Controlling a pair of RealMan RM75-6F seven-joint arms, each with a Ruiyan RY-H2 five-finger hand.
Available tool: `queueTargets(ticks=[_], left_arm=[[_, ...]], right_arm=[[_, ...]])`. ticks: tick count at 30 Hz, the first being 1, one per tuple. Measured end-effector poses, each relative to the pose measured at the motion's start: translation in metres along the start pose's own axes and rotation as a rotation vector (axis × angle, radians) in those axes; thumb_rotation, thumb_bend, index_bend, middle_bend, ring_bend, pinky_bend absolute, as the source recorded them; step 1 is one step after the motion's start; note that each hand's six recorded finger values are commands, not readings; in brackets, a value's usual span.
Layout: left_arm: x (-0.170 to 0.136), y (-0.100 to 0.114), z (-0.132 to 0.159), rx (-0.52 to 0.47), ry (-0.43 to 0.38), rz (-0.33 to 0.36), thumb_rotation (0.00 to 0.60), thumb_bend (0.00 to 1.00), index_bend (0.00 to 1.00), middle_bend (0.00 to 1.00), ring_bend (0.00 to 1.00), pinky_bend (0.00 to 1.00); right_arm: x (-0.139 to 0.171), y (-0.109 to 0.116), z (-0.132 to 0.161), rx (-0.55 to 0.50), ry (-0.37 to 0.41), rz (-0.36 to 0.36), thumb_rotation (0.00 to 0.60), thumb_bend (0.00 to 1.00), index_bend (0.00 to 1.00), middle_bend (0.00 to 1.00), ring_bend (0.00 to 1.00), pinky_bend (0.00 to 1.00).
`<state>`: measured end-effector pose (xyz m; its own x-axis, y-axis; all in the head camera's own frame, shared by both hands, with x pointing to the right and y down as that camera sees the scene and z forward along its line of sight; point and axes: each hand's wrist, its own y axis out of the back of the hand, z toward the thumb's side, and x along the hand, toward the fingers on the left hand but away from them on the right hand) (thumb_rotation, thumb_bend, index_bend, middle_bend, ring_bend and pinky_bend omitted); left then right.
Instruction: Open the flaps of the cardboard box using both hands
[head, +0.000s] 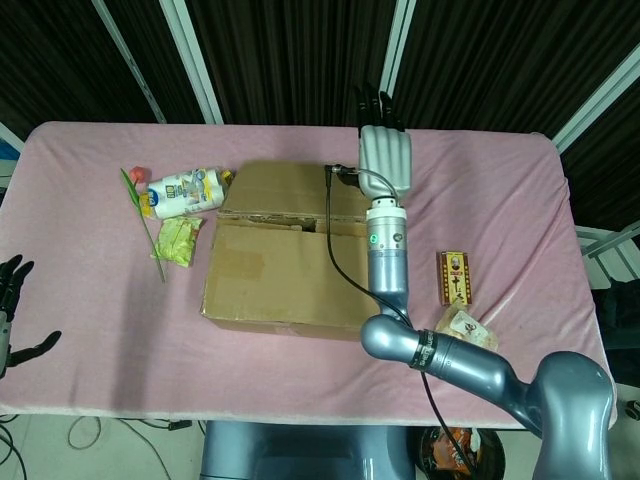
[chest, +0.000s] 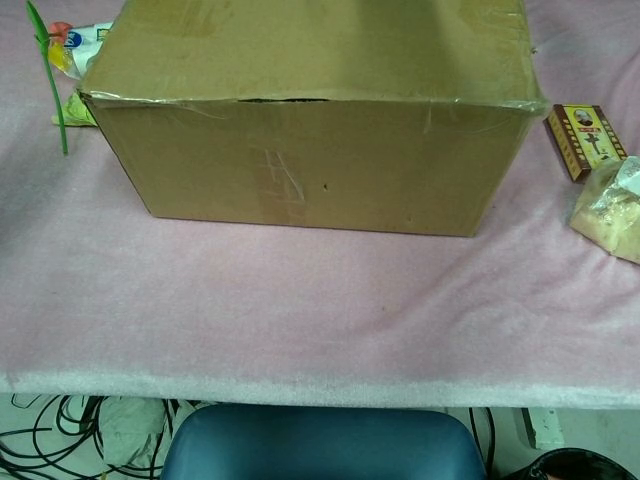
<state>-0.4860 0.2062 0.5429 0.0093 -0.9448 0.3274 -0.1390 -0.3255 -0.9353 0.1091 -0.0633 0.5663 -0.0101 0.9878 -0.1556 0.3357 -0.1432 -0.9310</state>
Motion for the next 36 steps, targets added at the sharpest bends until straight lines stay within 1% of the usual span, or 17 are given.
queueTargets(ticks=[5, 8, 11, 12, 16, 18, 21, 24, 28, 29, 31, 34, 36], left_arm=[[-0.001, -0.001, 0.006, 0.013, -0.035, -0.011, 0.6, 0.12, 0.0, 0.0, 0.0, 0.02], [-0.001, 0.0, 0.01, 0.012, -0.048, -0.022, 0.6, 0.12, 0.0, 0.0, 0.0, 0.02], [-0.001, 0.001, 0.014, 0.014, -0.059, -0.033, 0.6, 0.12, 0.0, 0.0, 0.0, 0.02], [-0.001, 0.001, 0.015, 0.015, -0.064, -0.036, 0.6, 0.12, 0.0, 0.0, 0.0, 0.02], [0.001, 0.004, 0.026, 0.024, -0.1, -0.049, 0.6, 0.12, 0.0, 0.0, 0.0, 0.02], [0.003, 0.005, 0.032, 0.029, -0.125, -0.052, 0.6, 0.12, 0.0, 0.0, 0.0, 0.02], [0.008, 0.007, 0.044, 0.031, -0.165, -0.064, 0.6, 0.13, 0.0, 0.0, 0.0, 0.02], [0.016, 0.008, 0.057, 0.037, -0.21, -0.083, 0.6, 0.17, 0.0, 0.0, 0.0, 0.03], [0.03, 0.007, 0.083, 0.016, -0.279, -0.129, 0.6, 0.32, 0.01, 0.01, 0.01, 0.08], [0.033, 0.007, 0.09, 0.001, -0.293, -0.144, 0.6, 0.35, 0.03, 0.02, 0.02, 0.1], [0.042, 0.006, 0.106, -0.052, -0.322, -0.187, 0.6, 0.37, 0.04, 0.04, 0.05, 0.12], [0.06, 0.004, 0.126, -0.146, -0.344, -0.249, 0.6, 0.38, 0.05, 0.05, 0.05, 0.14], [0.071, 0.002, 0.135, -0.183, -0.344, -0.282, 0.6, 0.39, 0.04, 0.05, 0.05, 0.14]], right_arm=[[0.017, 0.008, -0.024, 0.008, 0.012, 0.021, 0.6, 0.23, 0.0, 0.0, 0.0, 0.23], [0.036, 0.018, -0.044, 0.017, 0.024, 0.041, 0.6, 0.23, 0.0, 0.0, 0.0, 0.23], [0.062, 0.029, -0.077, 0.046, 0.023, 0.064, 0.6, 0.23, 0.0, 0.0, 0.0, 0.23], [0.075, 0.034, -0.092, 0.065, 0.016, 0.074, 0.6, 0.23, 0.0, 0.0, 0.0, 0.23], [0.118, 0.045, -0.149, 0.128, -0.032, 0.102, 0.6, 0.23, 0.0, 0.0, 0.0, 0.23], [0.139, 0.051, -0.172, 0.133, -0.053, 0.111, 0.6, 0.23, 0.0, 0.0, 0.0, 0.23], [0.166, 0.059, -0.197, 0.138, -0.068, 0.109, 0.6, 0.23, 0.0, 0.0, 0.0, 0.23], [0.189, 0.066, -0.216, 0.151, -0.071, 0.107, 0.6, 0.23, 0.0, 0.0, 0.0, 0.23], [0.203, 0.074, -0.228, 0.146, -0.066, 0.097, 0.6, 0.23, 0.0, 0.0, 0.0, 0.23], [0.204, 0.075, -0.229, 0.14, -0.063, 0.094, 0.6, 0.23, 0.0, 0.0, 0.0, 0.23], [0.206, 0.077, -0.229, 0.123, -0.056, 0.089, 0.6, 0.23, 0.0, 0.0, 0.0, 0.23], [0.207, 0.076, -0.229, 0.1, -0.049, 0.091, 0.6, 0.23, 0.0, 0.0, 0.0, 0.23], [0.208, 0.076, -0.229, 0.085, -0.047, 0.094, 0.6, 0.23, 0.0, 0.0, 0.0, 0.23]])
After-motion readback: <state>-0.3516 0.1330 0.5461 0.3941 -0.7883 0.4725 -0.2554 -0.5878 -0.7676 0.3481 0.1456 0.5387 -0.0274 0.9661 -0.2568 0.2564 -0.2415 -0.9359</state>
